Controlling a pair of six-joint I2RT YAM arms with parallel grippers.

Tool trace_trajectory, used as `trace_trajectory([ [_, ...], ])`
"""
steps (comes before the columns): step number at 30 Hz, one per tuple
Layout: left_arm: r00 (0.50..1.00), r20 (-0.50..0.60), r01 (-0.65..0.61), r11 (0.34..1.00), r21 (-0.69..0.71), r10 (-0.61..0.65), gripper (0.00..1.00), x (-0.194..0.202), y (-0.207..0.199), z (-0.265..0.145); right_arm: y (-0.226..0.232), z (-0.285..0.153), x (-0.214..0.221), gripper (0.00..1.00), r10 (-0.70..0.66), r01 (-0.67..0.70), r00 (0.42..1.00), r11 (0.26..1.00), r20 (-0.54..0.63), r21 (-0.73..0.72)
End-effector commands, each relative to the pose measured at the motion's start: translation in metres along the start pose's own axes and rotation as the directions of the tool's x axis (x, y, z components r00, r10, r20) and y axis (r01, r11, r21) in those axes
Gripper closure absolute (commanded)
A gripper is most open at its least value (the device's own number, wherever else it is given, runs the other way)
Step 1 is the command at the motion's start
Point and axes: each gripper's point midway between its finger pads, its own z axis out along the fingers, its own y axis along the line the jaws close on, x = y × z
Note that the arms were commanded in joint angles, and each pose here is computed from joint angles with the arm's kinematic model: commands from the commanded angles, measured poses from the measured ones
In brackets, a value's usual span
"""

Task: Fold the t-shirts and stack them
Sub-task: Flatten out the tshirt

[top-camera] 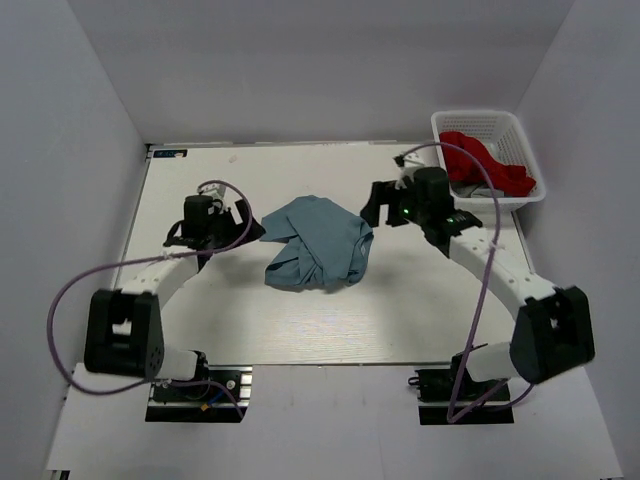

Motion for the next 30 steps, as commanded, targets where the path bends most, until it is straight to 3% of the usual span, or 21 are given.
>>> trace_trajectory([
  [1,0.997,-0.080,0.008,1.000,0.020,-0.007,0.00,0.009,-0.002,0.026,0.033,0.025,-0.013,0.10,-0.124,0.121,0.991,0.990,-0.047,-0.074],
  [5,0.992,-0.124,0.016,0.995,-0.101,-0.028,0.00,0.014,0.019,0.054,0.068,0.084,0.003,0.10,-0.247,0.232,0.955,0.967,-0.162,-0.109],
  [8,0.988,-0.155,0.007,0.994,-0.111,-0.024,0.00,0.015,0.016,0.069,0.091,0.101,-0.016,0.10,-0.342,0.330,0.928,0.939,-0.149,-0.100],
  [9,0.983,-0.181,0.003,0.992,-0.126,-0.026,0.00,0.024,0.020,0.078,0.092,0.121,0.012,0.10,-0.379,0.366,0.899,0.926,-0.221,-0.098],
  [10,0.982,-0.189,-0.005,0.991,-0.135,-0.020,0.00,0.026,0.020,0.083,0.106,0.126,-0.010,0.10,-0.386,0.374,0.906,0.922,-0.174,-0.098],
  [12,0.982,-0.187,-0.017,0.987,-0.161,-0.013,0.00,0.023,0.022,0.092,0.108,0.144,0.018,0.10,-0.430,0.412,0.869,0.903,-0.244,-0.122],
  [16,0.973,-0.230,-0.027,0.978,-0.207,-0.022,0.00,0.033,0.027,0.112,0.120,0.159,0.031,0.10,-0.474,0.452,0.844,0.881,-0.251,-0.142],
  [20,0.960,-0.278,-0.036,0.979,-0.201,-0.021,0.08,0.049,0.027,0.128,0.120,0.167,0.053,0.10,-0.526,0.509,0.804,0.850,-0.277,-0.136],
  [23,0.952,-0.306,-0.055,0.986,-0.158,0.004,0.17,0.069,0.022,0.130,0.114,0.169,0.065,0.10,-0.529,0.522,0.792,0.846,-0.305,-0.109],
  [30,0.942,-0.334,-0.049,0.987,-0.151,-0.005,0.66,0.086,0.027,0.129,0.106,0.164,0.091,0.24,-0.526,0.520,0.774,0.846,-0.352,-0.120],
])
